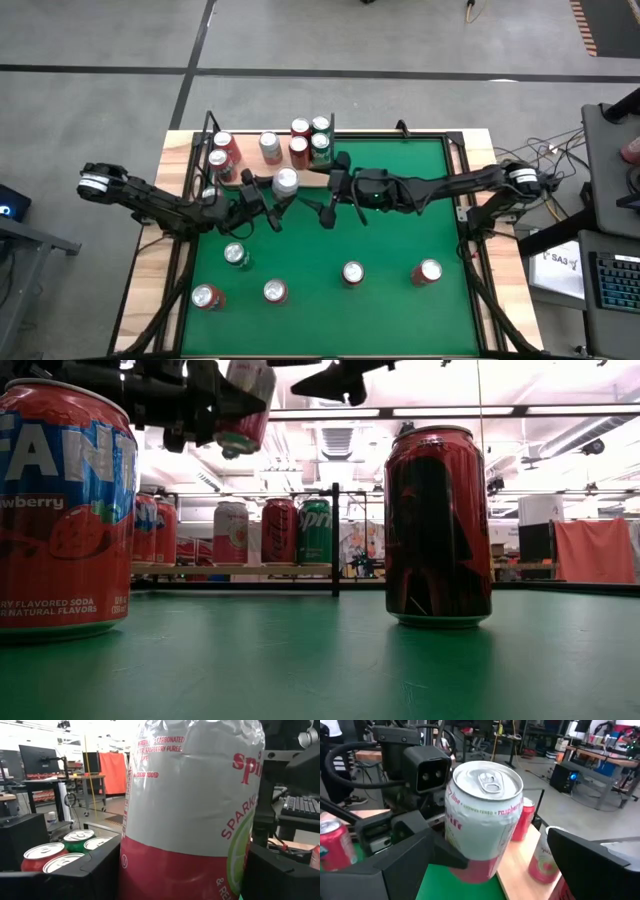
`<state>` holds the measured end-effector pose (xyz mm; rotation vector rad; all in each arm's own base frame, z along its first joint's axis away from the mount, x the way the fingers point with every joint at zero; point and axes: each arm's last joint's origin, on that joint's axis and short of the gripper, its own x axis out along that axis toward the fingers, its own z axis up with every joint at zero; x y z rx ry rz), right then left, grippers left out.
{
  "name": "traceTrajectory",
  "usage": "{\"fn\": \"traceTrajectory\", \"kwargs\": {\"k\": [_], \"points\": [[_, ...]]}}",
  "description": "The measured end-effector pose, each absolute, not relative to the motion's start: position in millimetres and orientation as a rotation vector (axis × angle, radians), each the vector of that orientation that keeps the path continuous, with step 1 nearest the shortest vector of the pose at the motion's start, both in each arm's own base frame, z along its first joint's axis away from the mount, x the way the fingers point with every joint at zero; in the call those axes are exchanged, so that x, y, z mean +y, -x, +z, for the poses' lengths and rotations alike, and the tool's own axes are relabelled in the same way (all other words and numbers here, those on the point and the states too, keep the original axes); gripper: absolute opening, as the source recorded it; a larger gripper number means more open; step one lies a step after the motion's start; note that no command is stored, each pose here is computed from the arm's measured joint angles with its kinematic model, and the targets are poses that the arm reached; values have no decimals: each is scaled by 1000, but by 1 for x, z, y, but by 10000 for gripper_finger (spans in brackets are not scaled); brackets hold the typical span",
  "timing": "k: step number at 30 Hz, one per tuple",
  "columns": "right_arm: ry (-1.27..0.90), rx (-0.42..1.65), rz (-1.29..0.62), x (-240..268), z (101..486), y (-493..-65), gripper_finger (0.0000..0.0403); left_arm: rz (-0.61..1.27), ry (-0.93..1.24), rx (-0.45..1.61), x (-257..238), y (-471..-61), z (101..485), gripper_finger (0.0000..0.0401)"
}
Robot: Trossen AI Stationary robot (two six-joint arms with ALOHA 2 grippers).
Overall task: Place canned beverage on shelf
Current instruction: Put the pink-white soda can on the shelf aligned with the other pink-white soda can
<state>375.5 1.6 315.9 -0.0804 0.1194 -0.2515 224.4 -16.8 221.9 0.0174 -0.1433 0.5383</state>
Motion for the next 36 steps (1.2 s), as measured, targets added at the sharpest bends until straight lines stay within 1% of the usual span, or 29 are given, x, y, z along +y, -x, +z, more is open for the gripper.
{"fn": "traceTrajectory", "kwargs": {"k": [7,14,18,24,25,32,36], "points": [[87,110,-250,2,309,-402,382,538,-18,-142,-17,-224,222,285],[79,94,-261,1,312,-420,380,538,-18,-144,-17,-224,222,285],[58,91,-264,-3,313,-422,357,537,-20,-140,-17,-224,222,290],[49,94,-268,-5,314,-422,289,538,-25,-137,-17,-225,221,291],[46,95,-270,-5,314,-422,282,538,-25,-137,-17,-225,221,294],[33,108,-269,-5,312,-422,282,534,-19,-138,-17,-225,221,335],[39,123,-270,-5,311,-422,282,534,-18,-139,-17,-224,222,344]]}}
